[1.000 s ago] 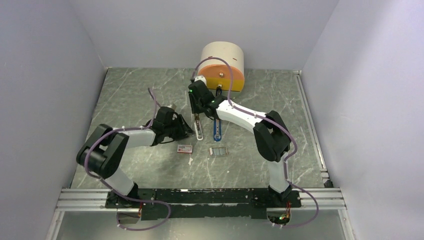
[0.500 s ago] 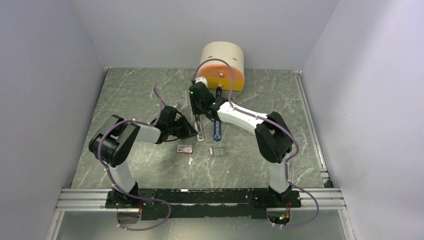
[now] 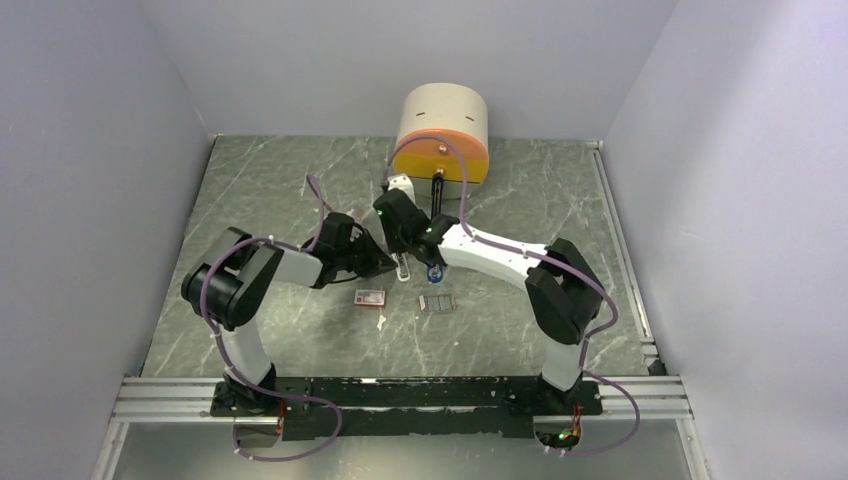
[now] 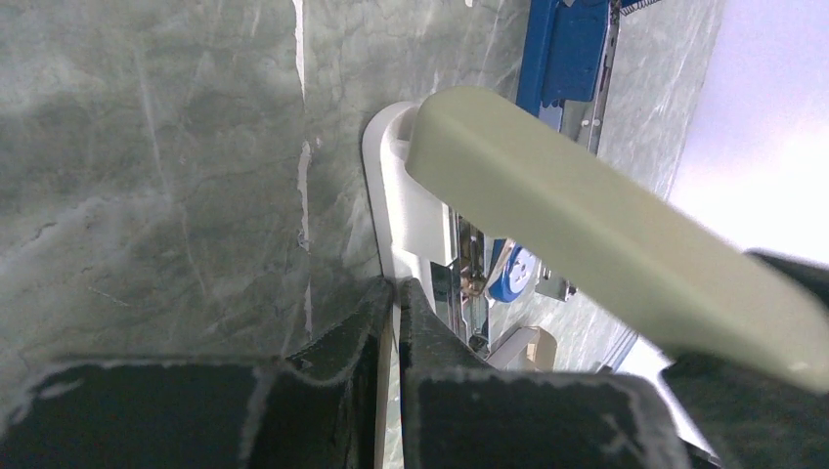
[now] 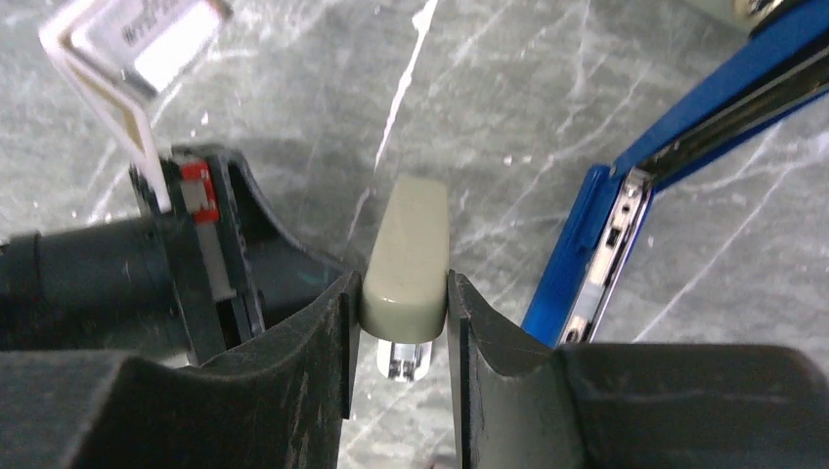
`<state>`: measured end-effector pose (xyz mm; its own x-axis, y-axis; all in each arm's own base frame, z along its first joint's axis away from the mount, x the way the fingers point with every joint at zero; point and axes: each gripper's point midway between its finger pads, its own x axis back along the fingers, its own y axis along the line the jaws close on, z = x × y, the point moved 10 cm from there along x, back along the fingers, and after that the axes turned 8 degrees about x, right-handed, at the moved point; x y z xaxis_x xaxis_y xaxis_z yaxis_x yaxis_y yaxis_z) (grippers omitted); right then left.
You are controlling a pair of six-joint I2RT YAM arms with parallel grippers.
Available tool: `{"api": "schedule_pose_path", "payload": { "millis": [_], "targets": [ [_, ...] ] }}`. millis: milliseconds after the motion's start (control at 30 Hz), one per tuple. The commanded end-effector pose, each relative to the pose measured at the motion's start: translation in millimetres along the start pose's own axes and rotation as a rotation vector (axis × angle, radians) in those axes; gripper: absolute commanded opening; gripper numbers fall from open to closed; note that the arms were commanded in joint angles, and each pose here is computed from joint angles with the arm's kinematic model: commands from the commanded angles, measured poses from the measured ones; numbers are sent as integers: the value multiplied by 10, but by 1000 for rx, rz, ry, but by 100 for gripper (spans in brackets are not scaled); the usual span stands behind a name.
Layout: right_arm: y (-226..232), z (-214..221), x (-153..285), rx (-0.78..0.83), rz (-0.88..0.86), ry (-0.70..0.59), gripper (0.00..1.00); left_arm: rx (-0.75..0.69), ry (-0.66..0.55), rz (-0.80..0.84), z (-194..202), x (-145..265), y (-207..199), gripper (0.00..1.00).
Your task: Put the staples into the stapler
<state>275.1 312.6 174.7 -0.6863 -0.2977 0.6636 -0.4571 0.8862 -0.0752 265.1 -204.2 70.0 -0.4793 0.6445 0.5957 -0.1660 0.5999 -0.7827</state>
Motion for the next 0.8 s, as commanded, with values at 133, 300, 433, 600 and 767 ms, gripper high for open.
{"api": "schedule_pose_path", "payload": {
  "millis": [133, 300, 433, 600, 767],
  "targets": [
    [206, 231, 303, -67, -45, 23, 8, 11, 37, -290, 240, -64, 596, 7],
    [181, 402, 309, -72, -30, 54, 8, 1, 31, -305, 210, -100, 594, 7],
    [164, 536, 263, -72, -24, 79, 8, -7, 31, -319, 196, -123, 606, 7],
    [181, 701, 172, -61, -23, 126, 8, -20, 23, -315, 173, -113, 570, 8],
    [199, 833, 91, -43, -25, 191, 8, -33, 13, -300, 146, -70, 495, 10]
  ]
}}
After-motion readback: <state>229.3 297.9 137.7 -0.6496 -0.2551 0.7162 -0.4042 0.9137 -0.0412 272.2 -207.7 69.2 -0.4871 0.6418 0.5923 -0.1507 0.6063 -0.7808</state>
